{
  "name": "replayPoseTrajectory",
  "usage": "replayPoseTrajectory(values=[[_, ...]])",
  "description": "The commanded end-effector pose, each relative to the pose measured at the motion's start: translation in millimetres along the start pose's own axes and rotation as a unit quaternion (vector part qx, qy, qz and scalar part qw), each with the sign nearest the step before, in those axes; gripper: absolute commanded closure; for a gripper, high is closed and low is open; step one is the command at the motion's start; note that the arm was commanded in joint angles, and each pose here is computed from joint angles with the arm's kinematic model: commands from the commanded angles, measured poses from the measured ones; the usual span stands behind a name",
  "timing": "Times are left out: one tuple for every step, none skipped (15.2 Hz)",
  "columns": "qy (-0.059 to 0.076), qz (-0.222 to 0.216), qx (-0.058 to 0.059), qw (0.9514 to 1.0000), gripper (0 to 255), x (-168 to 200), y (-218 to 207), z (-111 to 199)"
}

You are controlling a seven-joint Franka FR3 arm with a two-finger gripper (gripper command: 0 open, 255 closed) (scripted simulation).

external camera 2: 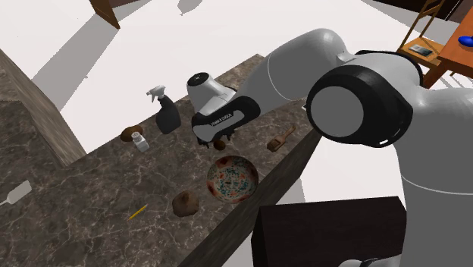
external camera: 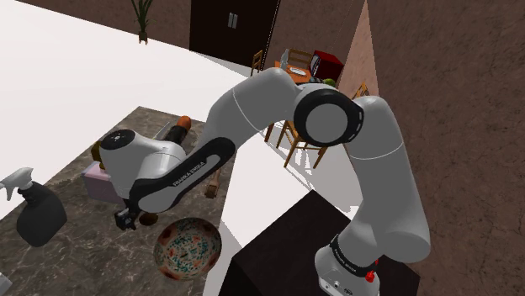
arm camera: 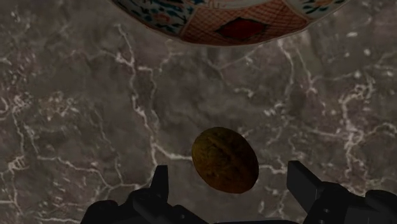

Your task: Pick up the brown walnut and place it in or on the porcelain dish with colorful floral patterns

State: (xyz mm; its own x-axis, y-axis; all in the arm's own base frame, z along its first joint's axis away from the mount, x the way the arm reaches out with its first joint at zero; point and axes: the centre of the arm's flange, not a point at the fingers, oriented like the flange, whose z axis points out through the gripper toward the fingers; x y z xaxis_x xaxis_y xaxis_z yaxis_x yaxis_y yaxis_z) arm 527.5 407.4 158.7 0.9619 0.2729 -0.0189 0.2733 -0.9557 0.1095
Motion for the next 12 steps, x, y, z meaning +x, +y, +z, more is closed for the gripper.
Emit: replayPoseTrajectory(values=[[0.0, 0.0, 0.0, 1.0, 0, 0.0, -0.1, 1.8], [0.0, 0.0, 0.0, 1.0, 0, 0.0, -0.1, 1.8], [0.0, 0.0, 0.0, 1.0, 0, 0.0, -0.1, 1.8], [0.0, 0.0, 0.0, 1.0, 0, 0.0, -0.1, 1.8], [0.0, 0.0, 0.0, 1.0, 0, 0.0, -0.1, 1.8], [0.0, 0.0, 0.0, 1.0, 0, 0.0, -0.1, 1.7], [0.0, 0.0, 0.0, 1.0, 255, 0.0, -0.1, 1.7], [0.0, 0.0, 0.0, 1.0, 255, 0.0, -0.1, 1.7], [0.0, 0.0, 0.0, 1.0, 255, 0.0, -0.1, 1.7], [0.0, 0.0, 0.0, 1.0, 255, 0.0, -0.1, 1.7], [0.0, 0.0, 0.0, 1.0, 255, 0.0, -0.1, 1.7], [0.0, 0.0, 0.0, 1.0, 255, 0.0, -0.1, 1.7]])
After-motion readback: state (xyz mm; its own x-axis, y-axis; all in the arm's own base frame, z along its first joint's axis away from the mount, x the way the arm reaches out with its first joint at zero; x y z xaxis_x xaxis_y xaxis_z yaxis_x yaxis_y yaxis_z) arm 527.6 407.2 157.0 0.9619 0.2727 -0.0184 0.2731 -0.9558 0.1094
